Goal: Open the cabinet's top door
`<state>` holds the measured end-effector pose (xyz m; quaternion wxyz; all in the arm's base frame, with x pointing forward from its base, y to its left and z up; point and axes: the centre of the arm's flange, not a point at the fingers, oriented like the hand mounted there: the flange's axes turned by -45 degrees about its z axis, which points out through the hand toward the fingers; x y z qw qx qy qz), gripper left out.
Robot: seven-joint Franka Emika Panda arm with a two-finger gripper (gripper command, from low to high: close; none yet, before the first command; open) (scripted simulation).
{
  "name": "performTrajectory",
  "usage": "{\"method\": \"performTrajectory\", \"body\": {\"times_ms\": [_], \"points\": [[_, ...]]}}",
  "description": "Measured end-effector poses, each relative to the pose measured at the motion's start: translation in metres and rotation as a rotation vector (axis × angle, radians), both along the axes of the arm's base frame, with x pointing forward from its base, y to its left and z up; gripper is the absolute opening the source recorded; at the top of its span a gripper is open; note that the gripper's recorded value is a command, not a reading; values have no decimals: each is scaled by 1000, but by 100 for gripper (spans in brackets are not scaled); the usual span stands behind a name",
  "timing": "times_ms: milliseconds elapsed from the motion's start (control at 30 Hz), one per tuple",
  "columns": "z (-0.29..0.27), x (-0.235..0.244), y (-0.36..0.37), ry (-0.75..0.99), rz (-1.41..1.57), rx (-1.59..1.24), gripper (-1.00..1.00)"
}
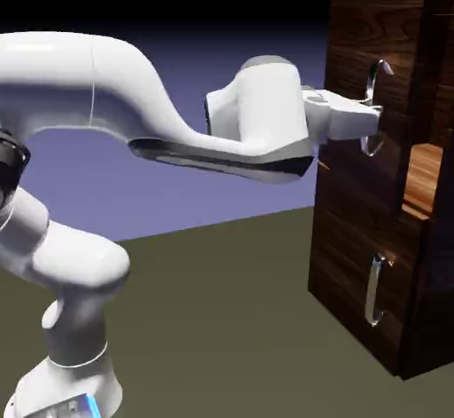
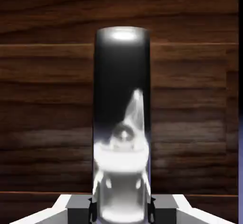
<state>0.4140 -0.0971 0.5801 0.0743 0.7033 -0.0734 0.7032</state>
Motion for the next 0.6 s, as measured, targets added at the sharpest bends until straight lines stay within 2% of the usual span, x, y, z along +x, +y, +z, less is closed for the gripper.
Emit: {"method": "performTrajectory", "body": {"times_ms": [600], "points": [[0, -64, 71, -1, -303, 0, -100]]}}
